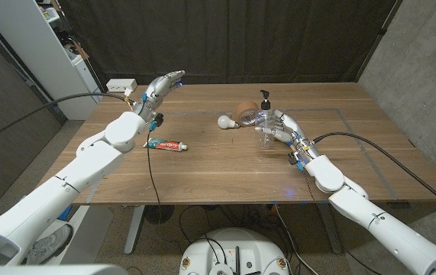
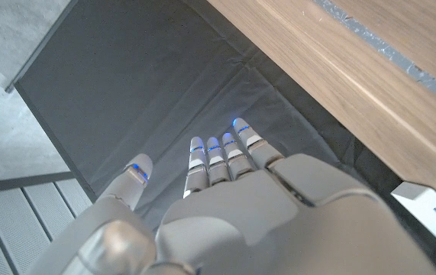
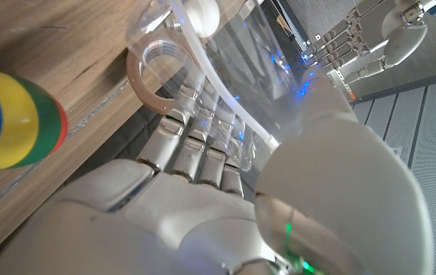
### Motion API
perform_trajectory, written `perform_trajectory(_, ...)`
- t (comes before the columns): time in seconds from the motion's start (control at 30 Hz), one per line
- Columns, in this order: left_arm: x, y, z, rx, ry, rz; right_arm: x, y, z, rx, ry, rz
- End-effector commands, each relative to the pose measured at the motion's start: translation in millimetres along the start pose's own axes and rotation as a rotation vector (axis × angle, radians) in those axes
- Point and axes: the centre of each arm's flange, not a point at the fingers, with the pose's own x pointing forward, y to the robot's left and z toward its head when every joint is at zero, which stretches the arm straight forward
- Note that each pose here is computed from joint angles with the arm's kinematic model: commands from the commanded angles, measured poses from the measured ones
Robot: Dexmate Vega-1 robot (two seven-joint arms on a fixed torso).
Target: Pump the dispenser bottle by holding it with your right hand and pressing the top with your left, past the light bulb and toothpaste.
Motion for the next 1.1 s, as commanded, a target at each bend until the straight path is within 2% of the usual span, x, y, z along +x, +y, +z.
perform_trajectory(0.03, 1.4, -3.5, 32.2, 0.138, -0.059, -0.063, 10.4, -4.4, -5.0, 0.033, -0.016, 0.019)
perform_trajectory(0.17, 14.7, -7.7, 49.0, 0.176, -0.120, -0.135, 13.5, -6.4, -5.6, 0.043, -0.021, 0.048)
perform_trajectory(0.4, 30.4, -15.0, 61.3, 0.183, -0.181, -0.221, 14.0, -5.0, -3.6, 0.039, -0.025, 0.043)
perform_trajectory(1.0, 51.5, -30.9, 74.3, 0.208, -0.294, -0.394, 9.6, -5.6, -2.2, 0.037, -0.001, 0.044)
perform_trajectory(1.1, 58.3, -35.9, 77.7, 0.208, -0.325, -0.451, 9.2, -5.1, -1.8, 0.029, -0.002, 0.046)
